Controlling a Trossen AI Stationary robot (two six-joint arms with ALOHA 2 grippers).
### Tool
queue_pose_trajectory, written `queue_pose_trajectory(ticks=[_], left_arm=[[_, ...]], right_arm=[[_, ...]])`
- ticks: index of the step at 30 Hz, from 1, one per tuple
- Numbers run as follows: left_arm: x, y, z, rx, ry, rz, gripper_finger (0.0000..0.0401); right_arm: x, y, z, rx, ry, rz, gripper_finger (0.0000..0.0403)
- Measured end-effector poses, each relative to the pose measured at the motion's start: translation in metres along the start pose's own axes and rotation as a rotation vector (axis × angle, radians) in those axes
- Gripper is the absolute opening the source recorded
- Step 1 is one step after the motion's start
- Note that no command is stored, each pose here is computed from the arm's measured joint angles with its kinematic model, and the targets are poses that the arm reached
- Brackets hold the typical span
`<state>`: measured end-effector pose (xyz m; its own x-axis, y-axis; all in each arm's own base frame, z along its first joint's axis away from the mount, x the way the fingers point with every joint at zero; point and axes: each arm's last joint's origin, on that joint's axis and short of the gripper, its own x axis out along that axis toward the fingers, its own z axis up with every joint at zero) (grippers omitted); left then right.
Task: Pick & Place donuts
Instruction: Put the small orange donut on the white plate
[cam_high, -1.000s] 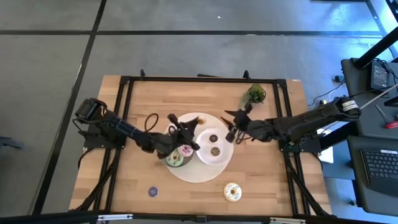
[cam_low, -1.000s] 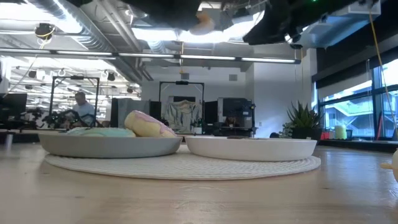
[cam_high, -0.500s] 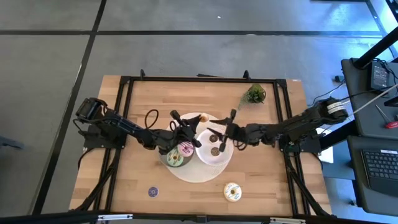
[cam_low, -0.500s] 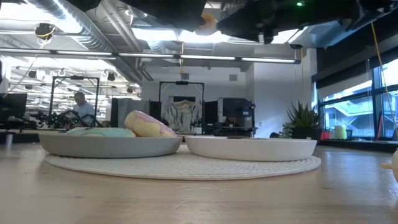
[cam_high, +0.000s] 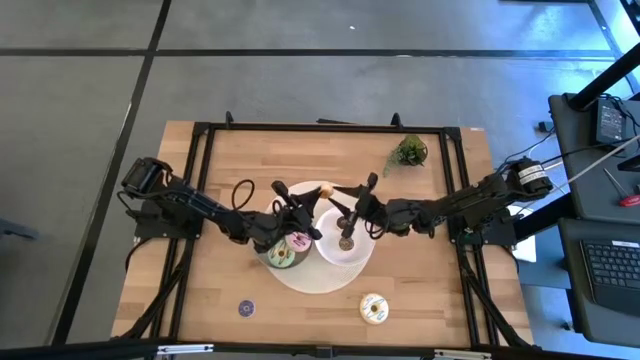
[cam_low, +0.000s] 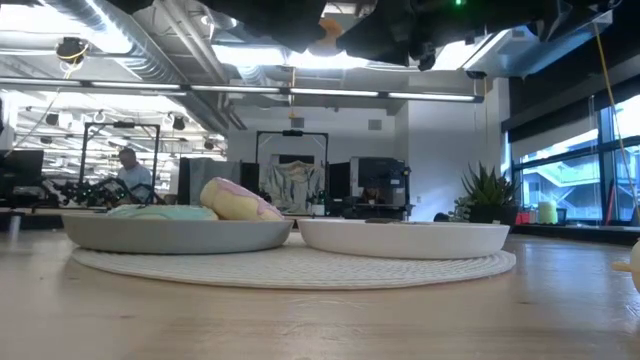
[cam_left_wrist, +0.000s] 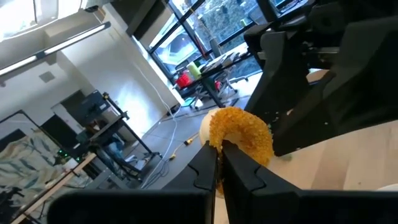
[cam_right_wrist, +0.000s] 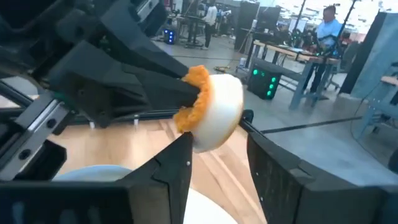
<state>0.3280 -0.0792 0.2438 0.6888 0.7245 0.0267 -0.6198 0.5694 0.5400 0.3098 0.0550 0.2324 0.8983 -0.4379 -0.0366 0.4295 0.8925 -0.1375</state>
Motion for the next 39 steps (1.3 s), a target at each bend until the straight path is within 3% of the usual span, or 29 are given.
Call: queue_pose_trajectory(ticks=[5,17,25,31,39], left_arm=[[0.0,0.0,0.0,-0.001,0.0,0.0,0.0007],[0.0,-0.001,0.001,0.005,-0.038,-0.052,0.0012],[-0.001,-0.002,-0.001,0.029,0.012,-0.004,0.0039],[-0.008,-0.005,0.001,0.035,-0.003,-0.028,0.0089],[-0.015,-0.006,0.001,0.102,0.04,0.03,0.016]], right_arm=[[0.0,0.0,0.0,0.002,-0.001,0.007,0.013],[0.0,0.002,-0.001,-0.015,0.0,0.059,0.0009],[0.0,0.001,-0.001,-0.018,0.011,0.015,0.001],[0.0,0.001,-0.002,-0.025,0.019,0.012,0.0006],[0.0,0.0,-0.003,-0.048,0.026,-0.023,0.0003]])
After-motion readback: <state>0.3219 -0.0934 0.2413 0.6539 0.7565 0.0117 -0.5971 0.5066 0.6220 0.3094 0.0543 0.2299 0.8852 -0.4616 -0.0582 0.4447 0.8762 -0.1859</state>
